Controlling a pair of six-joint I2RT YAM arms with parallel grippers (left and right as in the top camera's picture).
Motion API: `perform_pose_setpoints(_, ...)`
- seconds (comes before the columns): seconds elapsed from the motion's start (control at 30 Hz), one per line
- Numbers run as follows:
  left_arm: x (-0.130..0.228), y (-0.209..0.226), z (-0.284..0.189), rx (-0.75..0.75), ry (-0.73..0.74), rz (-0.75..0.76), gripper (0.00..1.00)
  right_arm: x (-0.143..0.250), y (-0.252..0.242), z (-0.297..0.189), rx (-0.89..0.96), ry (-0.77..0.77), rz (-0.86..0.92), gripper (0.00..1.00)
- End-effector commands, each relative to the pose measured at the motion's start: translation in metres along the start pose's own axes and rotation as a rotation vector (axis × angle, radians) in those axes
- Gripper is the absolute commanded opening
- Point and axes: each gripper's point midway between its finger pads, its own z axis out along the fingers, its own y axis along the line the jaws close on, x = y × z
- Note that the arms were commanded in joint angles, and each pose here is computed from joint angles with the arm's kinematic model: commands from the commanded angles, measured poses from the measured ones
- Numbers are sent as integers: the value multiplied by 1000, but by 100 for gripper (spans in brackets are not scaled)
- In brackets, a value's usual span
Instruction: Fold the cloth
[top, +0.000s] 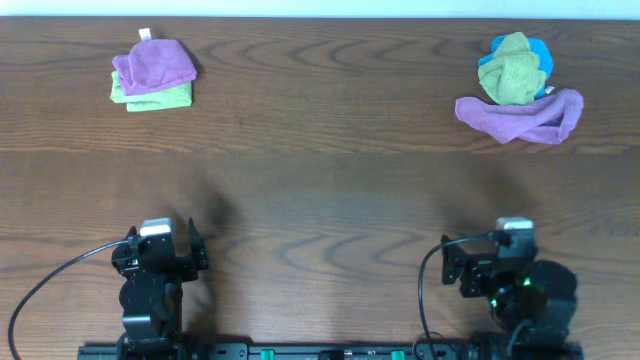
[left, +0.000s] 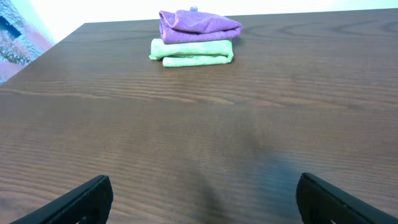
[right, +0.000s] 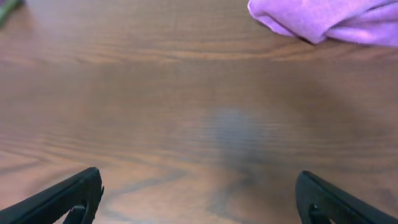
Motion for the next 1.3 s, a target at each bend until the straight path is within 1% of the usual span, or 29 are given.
perform_pose_setpoints(0.0,9,2,2,-14,20,-7,95,11,-7,7,40,-20,-101,99)
perform_pose_setpoints(0.27,9,2,2,-14,20,-7,95,39,-12,26,40,-21,-97,99)
perform_pose_setpoints(0.43,9,2,2,-14,20,-7,95,39,-14,25,57,-25,-105,99)
perform_pose_setpoints(0.57,9,2,2,-14,20,-7,95,46,-22,22,111,-5,-32,99)
perform_pose_setpoints(1.27,9,2,2,-14,20,-7,95,46,-14,23,77,-6,-57,99)
